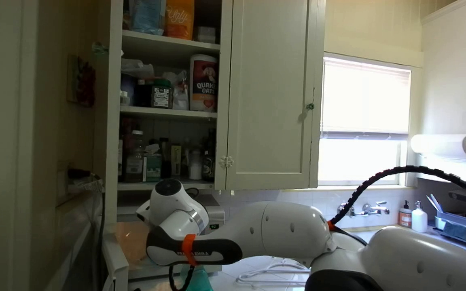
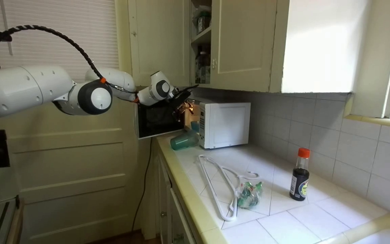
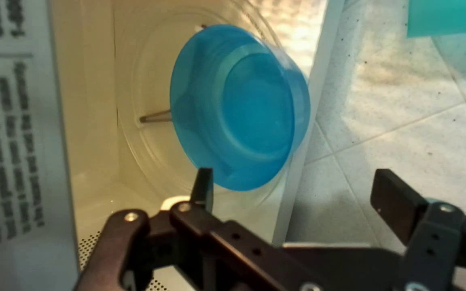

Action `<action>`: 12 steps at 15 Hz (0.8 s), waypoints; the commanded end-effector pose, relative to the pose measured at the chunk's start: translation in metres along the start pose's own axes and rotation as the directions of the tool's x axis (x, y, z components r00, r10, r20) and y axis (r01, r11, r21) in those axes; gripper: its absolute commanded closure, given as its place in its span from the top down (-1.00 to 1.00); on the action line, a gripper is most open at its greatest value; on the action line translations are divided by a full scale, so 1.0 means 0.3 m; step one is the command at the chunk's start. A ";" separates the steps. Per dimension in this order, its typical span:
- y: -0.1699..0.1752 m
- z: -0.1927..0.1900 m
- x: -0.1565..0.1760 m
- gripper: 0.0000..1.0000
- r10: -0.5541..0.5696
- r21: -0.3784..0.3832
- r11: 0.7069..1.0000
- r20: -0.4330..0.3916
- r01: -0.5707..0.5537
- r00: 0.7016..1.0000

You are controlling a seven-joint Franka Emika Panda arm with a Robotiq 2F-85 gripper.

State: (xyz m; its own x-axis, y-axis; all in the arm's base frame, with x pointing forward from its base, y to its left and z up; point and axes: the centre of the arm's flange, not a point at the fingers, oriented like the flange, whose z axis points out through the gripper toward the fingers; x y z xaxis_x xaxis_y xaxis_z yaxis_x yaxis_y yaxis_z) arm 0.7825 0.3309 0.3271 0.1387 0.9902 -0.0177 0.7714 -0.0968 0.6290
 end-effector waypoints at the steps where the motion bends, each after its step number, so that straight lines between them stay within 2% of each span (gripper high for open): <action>1: -0.046 -0.090 0.003 1.00 0.077 -0.018 0.997 0.036 -0.076 0.996; 5: -0.103 -0.209 -0.123 1.00 0.225 0.029 0.973 0.070 -0.228 0.972; 9: -0.103 -0.248 -0.159 1.00 0.309 0.083 0.941 0.181 -0.327 0.934; 12: -0.125 -0.261 -0.172 1.00 0.327 0.157 0.911 0.285 -0.380 0.901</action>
State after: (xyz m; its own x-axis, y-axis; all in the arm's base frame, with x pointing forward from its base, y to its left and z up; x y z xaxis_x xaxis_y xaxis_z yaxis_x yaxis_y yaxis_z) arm 0.7672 0.3178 0.3738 0.4825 0.8757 0.0167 0.7366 -0.4161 0.5332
